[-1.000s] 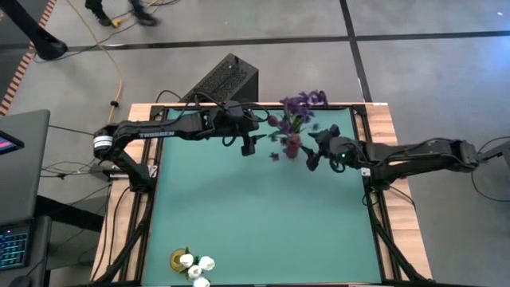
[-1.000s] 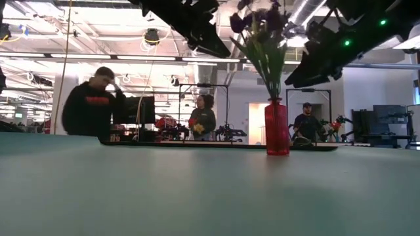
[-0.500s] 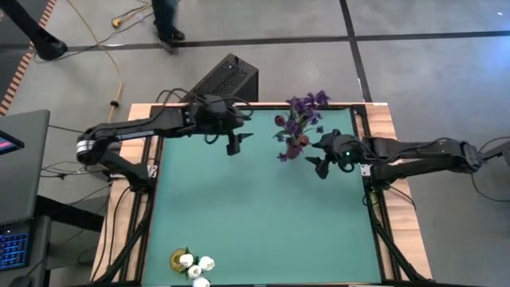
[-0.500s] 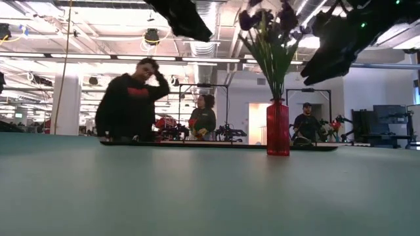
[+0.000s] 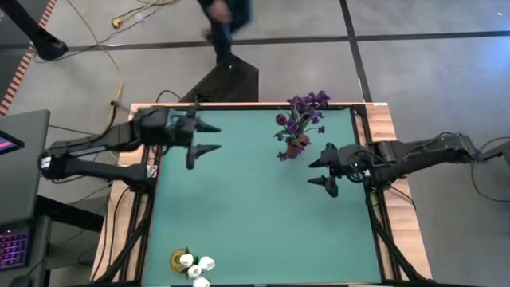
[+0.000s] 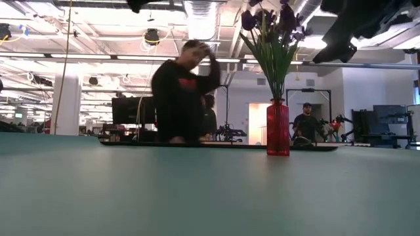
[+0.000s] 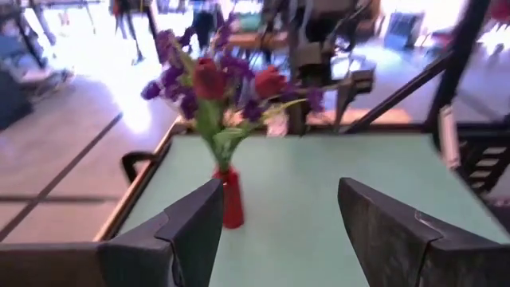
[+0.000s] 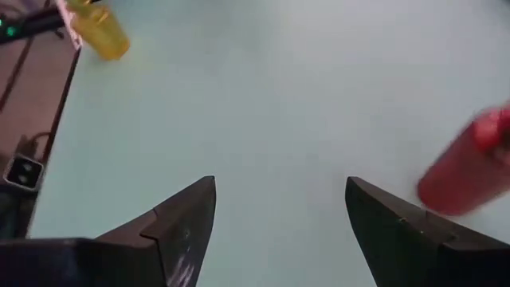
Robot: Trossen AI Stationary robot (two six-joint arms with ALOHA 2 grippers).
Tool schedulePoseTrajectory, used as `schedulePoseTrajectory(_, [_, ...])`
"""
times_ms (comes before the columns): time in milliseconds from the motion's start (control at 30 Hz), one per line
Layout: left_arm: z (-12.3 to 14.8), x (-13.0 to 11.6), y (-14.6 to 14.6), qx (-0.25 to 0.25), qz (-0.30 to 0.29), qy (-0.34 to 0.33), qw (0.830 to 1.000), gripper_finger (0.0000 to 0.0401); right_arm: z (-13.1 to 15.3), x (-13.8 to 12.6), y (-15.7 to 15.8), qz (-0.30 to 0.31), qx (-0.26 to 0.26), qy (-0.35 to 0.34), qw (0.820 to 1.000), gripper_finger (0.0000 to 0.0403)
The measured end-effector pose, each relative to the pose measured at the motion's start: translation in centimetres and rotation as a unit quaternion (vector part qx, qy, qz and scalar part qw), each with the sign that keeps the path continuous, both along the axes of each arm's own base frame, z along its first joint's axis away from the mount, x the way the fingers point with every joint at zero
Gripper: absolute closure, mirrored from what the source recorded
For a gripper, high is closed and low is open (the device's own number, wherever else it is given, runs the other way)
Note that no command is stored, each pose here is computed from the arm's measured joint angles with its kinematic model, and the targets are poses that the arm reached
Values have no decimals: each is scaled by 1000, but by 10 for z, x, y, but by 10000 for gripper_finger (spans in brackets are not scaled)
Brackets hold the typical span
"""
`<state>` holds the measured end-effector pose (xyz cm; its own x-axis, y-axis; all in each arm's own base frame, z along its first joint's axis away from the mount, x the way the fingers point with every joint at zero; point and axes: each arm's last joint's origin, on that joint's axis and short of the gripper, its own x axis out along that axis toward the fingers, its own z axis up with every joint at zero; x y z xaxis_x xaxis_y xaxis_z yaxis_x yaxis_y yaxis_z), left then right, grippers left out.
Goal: Sort flowers into vase by color
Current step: Return to Home Position
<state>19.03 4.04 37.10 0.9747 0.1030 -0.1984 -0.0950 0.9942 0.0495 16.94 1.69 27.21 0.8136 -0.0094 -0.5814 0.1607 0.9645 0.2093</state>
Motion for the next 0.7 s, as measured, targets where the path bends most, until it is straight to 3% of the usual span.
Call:
schedulePoseTrajectory(133, [-36,-22,-13,-13,-18,-58,998,166,-2,2,10,32,-46,-33,998,113])
schedulePoseTrajectory(267, [-73,-41,-18,-23,-10,-98,995,166,-9,1,11,49,-64,-54,995,161])
schedulePoseTrajectory(467, [-119,-61,-21,-49,-1,-128,991,166,-29,-7,5,42,-72,-56,995,303])
schedulePoseTrajectory(567, [-138,-67,-22,-58,2,-126,990,166,-37,-10,-1,29,-77,-91,992,376])
schedulePoseTrajectory(700, [-153,-73,-22,-57,11,-131,990,166,-50,-15,-14,23,-60,-141,988,375])
